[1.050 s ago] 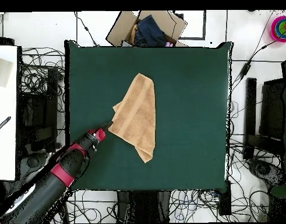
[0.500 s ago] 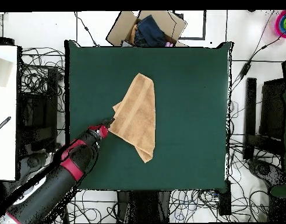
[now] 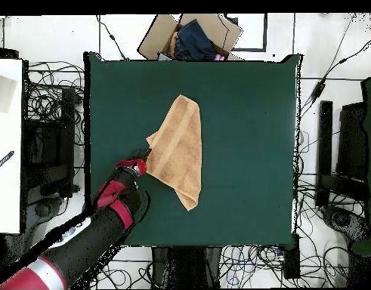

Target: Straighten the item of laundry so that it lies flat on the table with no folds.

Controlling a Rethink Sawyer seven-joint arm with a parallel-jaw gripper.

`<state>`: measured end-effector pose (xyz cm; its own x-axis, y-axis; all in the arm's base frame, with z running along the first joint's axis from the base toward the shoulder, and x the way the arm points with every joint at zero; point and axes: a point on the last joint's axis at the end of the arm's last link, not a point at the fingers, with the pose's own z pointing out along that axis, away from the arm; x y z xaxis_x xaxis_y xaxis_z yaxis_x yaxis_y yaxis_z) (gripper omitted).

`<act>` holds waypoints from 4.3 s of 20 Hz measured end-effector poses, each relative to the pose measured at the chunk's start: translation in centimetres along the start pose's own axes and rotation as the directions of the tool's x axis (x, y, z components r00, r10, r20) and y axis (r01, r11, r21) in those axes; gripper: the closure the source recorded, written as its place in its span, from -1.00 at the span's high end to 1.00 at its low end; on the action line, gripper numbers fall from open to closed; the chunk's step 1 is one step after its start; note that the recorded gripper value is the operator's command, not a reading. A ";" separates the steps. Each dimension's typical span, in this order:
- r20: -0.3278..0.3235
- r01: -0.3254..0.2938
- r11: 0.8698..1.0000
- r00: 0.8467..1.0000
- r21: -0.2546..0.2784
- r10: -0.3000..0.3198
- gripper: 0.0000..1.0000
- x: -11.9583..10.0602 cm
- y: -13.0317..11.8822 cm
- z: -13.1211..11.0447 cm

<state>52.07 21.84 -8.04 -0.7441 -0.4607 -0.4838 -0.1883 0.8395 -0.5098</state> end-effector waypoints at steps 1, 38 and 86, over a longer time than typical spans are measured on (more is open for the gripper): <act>0.003 -0.004 1.000 1.000 -0.004 0.004 1.00 0.0 0.0 0.0; 0.052 -0.034 0.998 0.998 -0.056 0.037 1.00 0.8 -0.8 0.2; 0.116 0.043 0.982 0.993 -0.186 -0.022 1.00 1.5 -2.6 0.7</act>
<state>51.89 18.75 -7.95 -0.6604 -0.5091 -0.5520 -0.3363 0.8578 -0.3887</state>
